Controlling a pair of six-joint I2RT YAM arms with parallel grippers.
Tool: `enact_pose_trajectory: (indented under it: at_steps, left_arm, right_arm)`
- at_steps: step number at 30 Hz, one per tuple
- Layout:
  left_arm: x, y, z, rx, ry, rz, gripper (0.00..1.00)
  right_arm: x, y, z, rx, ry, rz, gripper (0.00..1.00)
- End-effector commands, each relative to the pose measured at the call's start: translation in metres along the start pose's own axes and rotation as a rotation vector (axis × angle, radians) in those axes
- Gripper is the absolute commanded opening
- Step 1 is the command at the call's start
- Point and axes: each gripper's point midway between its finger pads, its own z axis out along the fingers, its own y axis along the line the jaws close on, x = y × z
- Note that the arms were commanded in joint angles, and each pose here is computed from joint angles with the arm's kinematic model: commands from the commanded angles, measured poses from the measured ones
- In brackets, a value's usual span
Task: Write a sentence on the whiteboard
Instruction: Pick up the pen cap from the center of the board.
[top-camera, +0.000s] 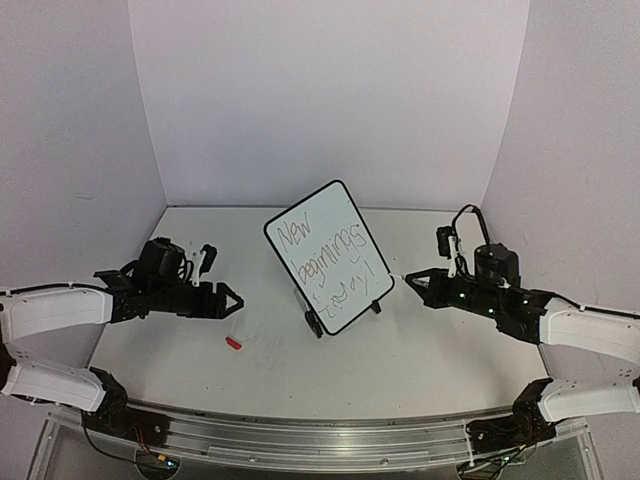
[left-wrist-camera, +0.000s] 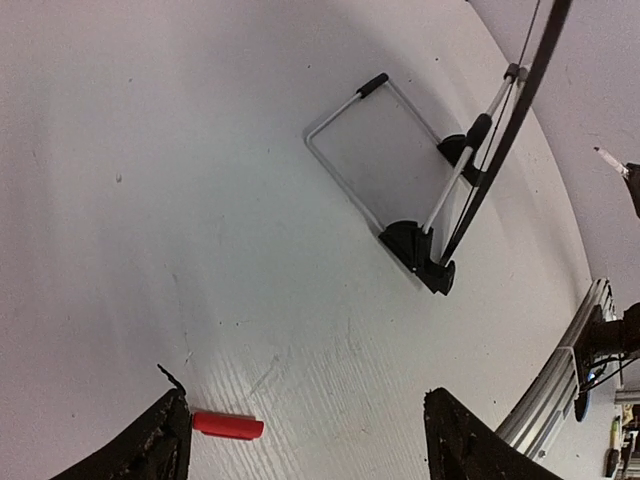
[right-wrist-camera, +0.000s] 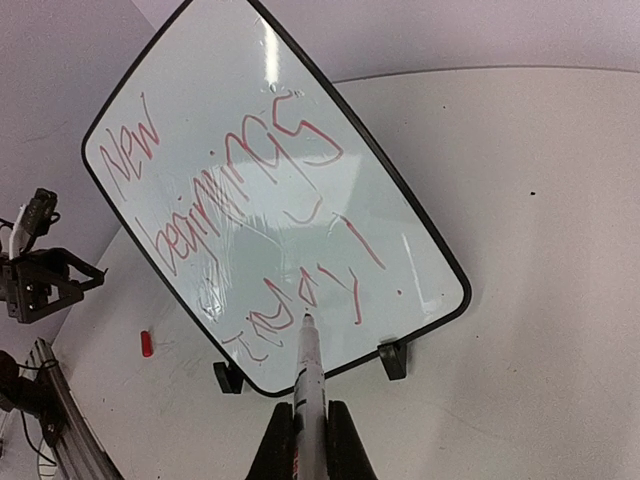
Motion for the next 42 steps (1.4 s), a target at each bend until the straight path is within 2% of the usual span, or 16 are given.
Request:
enact_pose_trajectory:
  at_steps: [1, 9, 15, 20, 23, 42]
  left_arm:
    - [0.009, 0.003, 0.006, -0.008, 0.005, -0.102, 0.79]
    - [0.026, 0.014, 0.026, -0.047, 0.073, -0.112, 0.80]
    - [0.042, 0.033, 0.019, -0.218, 0.129, -0.197, 0.79]
    - [0.057, 0.032, 0.018, -0.190, 0.135, -0.336, 0.77]
    - [0.064, 0.034, 0.022, -0.191, 0.148, -0.370, 0.76]
    - [0.086, 0.031, 0.052, -0.215, 0.222, -0.404, 0.71]
  right_arm:
    - [-0.005, 0.016, 0.001, -0.065, 0.018, -0.005, 0.00]
    - [0.006, 0.016, -0.001, -0.075, 0.049, 0.030, 0.00]
    - [0.011, 0.014, -0.003, -0.065, 0.061, 0.037, 0.00]
    - [0.013, 0.011, 0.001, -0.056, 0.068, 0.041, 0.00]
    - [0.013, 0.012, 0.002, -0.057, 0.071, 0.039, 0.00]
    - [0.013, 0.010, -0.003, -0.046, 0.061, 0.047, 0.00]
